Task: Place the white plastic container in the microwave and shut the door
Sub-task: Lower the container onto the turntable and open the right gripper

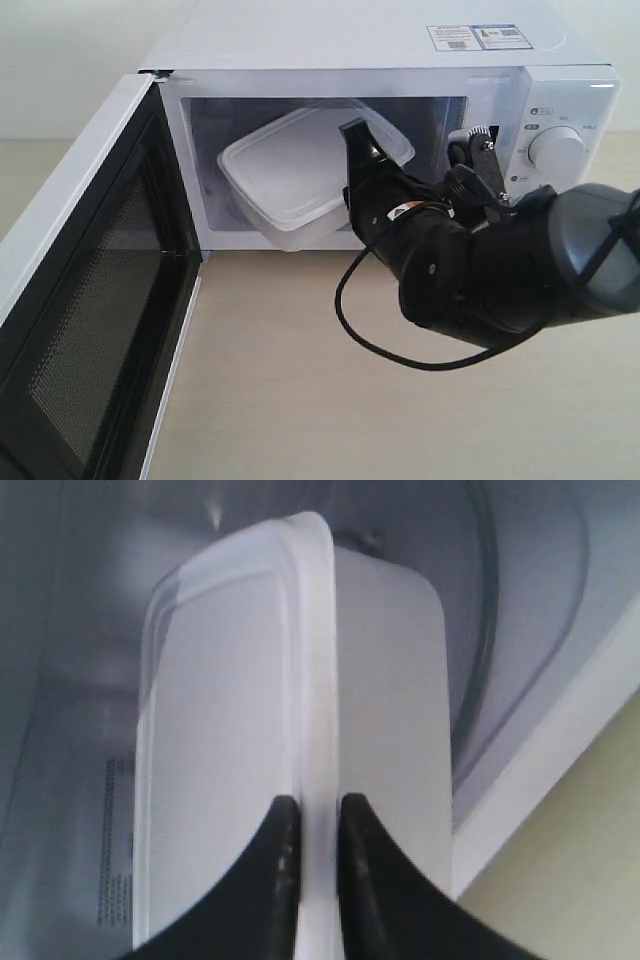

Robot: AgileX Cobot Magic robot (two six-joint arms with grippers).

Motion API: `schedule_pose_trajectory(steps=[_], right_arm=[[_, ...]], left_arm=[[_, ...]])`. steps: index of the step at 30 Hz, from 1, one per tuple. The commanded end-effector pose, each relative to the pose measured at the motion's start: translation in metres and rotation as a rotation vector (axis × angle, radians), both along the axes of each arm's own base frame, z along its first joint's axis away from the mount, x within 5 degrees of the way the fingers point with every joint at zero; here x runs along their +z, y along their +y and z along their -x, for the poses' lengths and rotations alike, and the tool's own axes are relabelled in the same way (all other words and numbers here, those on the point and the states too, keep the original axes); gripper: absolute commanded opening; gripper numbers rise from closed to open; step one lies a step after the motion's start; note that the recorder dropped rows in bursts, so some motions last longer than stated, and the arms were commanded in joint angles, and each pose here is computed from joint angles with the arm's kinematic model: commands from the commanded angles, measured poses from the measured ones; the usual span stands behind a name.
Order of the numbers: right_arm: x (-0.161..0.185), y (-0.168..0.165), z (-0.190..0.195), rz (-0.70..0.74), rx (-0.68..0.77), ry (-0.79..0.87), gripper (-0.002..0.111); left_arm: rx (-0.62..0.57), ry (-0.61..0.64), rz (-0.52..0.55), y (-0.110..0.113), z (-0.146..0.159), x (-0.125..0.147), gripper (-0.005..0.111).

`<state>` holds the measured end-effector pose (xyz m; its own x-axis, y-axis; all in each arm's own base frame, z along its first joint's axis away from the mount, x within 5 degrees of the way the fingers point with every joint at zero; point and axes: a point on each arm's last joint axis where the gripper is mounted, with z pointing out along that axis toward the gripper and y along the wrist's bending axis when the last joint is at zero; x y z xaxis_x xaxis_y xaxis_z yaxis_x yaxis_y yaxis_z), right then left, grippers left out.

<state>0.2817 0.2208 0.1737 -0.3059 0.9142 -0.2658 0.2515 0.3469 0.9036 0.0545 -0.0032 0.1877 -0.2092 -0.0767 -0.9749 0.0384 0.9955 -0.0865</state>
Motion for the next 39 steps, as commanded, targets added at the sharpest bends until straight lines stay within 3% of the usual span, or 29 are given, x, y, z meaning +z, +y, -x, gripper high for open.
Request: schedule_pose_trajectory(steps=[1, 13, 39], right_arm=[[0.006, -0.006, -0.014, -0.010, -0.045, -0.029, 0.000], [0.001, 0.017, -0.039, -0.002, -0.001, -0.023, 0.000], [-0.009, 0.024, -0.062, 0.007, -0.080, -0.074, 0.000]], left_arm=[[0.001, 0.002, -0.008, 0.000, 0.000, -0.001, 0.004], [0.001, 0.002, -0.008, 0.000, 0.000, -0.001, 0.004], [0.001, 0.002, -0.008, 0.000, 0.000, -0.001, 0.004]])
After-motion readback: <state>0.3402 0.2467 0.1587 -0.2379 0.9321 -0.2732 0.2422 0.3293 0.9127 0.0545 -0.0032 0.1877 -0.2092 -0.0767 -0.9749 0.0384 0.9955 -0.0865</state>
